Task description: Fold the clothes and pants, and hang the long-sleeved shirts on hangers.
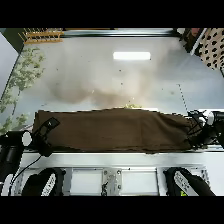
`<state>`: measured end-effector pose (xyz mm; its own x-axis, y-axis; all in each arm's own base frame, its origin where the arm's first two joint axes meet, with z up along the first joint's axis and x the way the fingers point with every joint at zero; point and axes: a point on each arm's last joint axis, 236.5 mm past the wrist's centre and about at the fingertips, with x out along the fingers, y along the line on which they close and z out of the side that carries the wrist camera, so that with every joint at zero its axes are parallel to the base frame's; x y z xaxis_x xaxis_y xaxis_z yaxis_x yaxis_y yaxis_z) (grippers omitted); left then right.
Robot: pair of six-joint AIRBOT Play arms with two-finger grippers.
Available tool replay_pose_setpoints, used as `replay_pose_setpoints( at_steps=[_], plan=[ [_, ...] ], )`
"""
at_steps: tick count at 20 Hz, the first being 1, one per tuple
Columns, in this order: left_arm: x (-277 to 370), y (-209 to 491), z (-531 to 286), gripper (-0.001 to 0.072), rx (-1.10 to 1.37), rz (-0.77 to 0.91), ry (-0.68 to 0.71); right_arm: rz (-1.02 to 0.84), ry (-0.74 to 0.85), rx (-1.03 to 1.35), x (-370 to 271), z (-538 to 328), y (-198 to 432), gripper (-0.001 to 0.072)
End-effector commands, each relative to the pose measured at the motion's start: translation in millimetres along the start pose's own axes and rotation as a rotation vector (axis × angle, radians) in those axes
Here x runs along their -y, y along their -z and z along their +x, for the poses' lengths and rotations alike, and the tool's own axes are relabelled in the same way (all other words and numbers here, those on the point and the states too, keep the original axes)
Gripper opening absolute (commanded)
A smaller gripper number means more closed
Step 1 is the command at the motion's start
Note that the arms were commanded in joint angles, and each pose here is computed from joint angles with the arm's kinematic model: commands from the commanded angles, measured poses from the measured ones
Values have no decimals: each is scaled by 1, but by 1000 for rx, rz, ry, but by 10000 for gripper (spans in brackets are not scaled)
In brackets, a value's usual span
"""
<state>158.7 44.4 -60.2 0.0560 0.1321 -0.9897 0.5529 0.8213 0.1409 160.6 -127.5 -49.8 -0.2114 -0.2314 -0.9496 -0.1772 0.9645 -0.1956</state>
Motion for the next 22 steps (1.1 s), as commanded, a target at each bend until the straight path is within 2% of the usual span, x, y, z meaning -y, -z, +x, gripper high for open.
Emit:
replay_pose_setpoints(
  at_steps=[1,6,9,12,15,19,22],
  plan=[
    [-8,-7,-11,569,25,-113,-19,32,20,45,6,-8,-8,513],
    [-59,-54,-86,569,252,-315,-153,220,126,399,44,-85,-54,514],
    [-85,-45,-92,569,287,-636,-158,251,113,517,40,-110,-61,514],
    [-106,-6,-57,569,187,-973,-50,256,86,541,34,-114,-64,514],
    [-123,-8,-31,569,271,-1303,179,255,66,547,30,-114,-67,514],
    [-122,-2,-3,568,241,-1416,353,268,63,541,33,-111,-67,516],
    [-111,-19,-2,568,221,-1338,378,384,0,463,53,-80,-58,516]
  ],
)
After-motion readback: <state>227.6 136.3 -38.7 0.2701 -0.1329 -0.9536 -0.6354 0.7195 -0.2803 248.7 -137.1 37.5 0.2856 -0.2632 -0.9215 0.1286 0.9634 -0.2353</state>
